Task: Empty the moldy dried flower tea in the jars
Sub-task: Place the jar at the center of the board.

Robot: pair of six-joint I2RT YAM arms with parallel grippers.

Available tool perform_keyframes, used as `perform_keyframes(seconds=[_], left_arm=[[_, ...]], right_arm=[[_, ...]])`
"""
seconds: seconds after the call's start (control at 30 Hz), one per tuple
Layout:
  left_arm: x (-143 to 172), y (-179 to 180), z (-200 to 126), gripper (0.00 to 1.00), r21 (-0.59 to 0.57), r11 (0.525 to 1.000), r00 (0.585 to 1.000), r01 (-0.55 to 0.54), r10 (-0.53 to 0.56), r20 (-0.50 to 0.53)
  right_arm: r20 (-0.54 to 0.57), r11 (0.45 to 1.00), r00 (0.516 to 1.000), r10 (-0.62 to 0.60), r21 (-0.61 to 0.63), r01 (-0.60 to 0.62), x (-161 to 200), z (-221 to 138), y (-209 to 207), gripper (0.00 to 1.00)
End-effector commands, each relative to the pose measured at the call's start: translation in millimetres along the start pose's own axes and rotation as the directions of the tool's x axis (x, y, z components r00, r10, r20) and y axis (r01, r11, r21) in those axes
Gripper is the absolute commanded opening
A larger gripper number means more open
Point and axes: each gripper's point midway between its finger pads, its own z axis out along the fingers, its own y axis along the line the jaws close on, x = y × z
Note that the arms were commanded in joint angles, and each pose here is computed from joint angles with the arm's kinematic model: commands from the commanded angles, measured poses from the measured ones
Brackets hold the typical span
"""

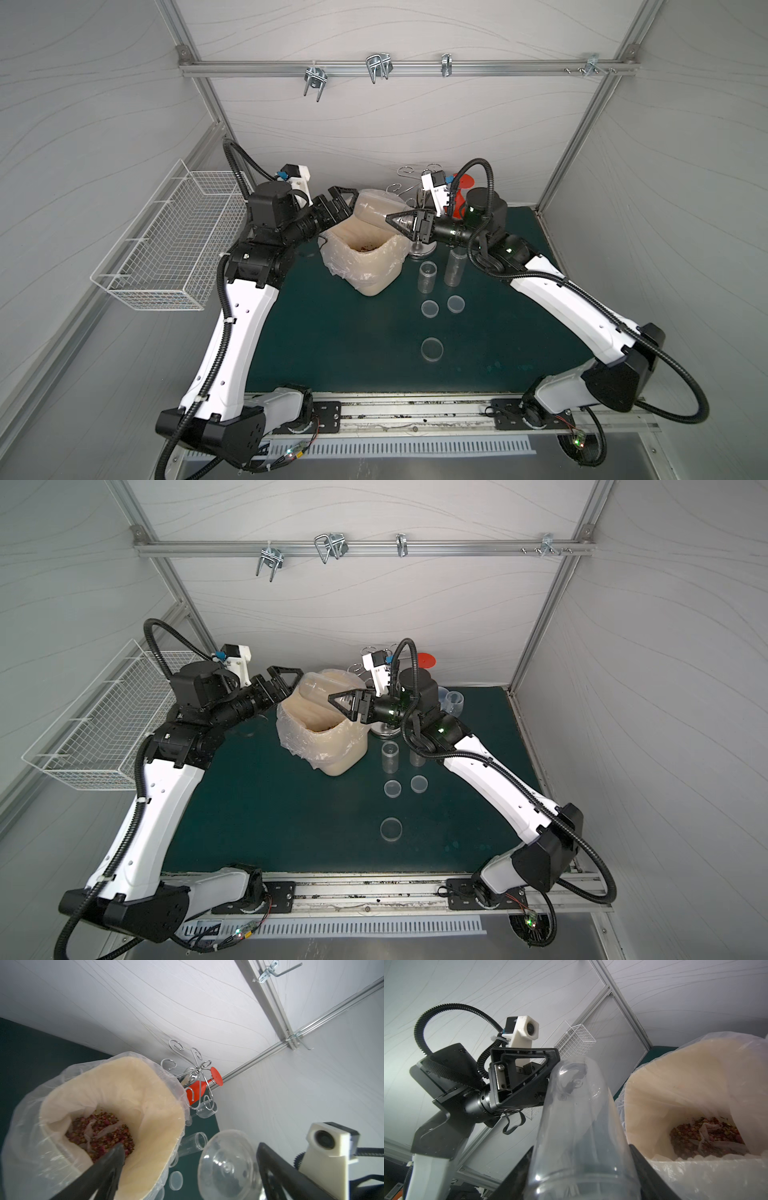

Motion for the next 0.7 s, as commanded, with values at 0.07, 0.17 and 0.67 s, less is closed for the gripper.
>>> perform_keyframes(seconds=[0.07, 0.17, 0.67], left_arm=[[-9.9, 16.0, -27.8, 0.99, -0.147, 0.970, 0.978, -0.195, 0.204, 0.049], [-7.0, 23.8, -32.9, 0.99, -0.183, 0.956, 0.969, -0.229, 0.242, 0.051], [12.7, 54.0, -48.0, 0.99, -0.283, 0.907, 0.941, -0.312, 0.337, 0.042]], right_arm=[[-0.027, 0.992, 0.994, -0.105, 0.072, 0.107, 8.9, -38.4, 10.3, 0.10], [-0.068, 0.986, 0.990, -0.124, 0.100, 0.130, 19.9, -56.1, 13.4, 0.10], [-0.360, 0.938, 0.929, -0.080, 0.289, 0.193, 105.3, -127.8, -17.7, 0.12]])
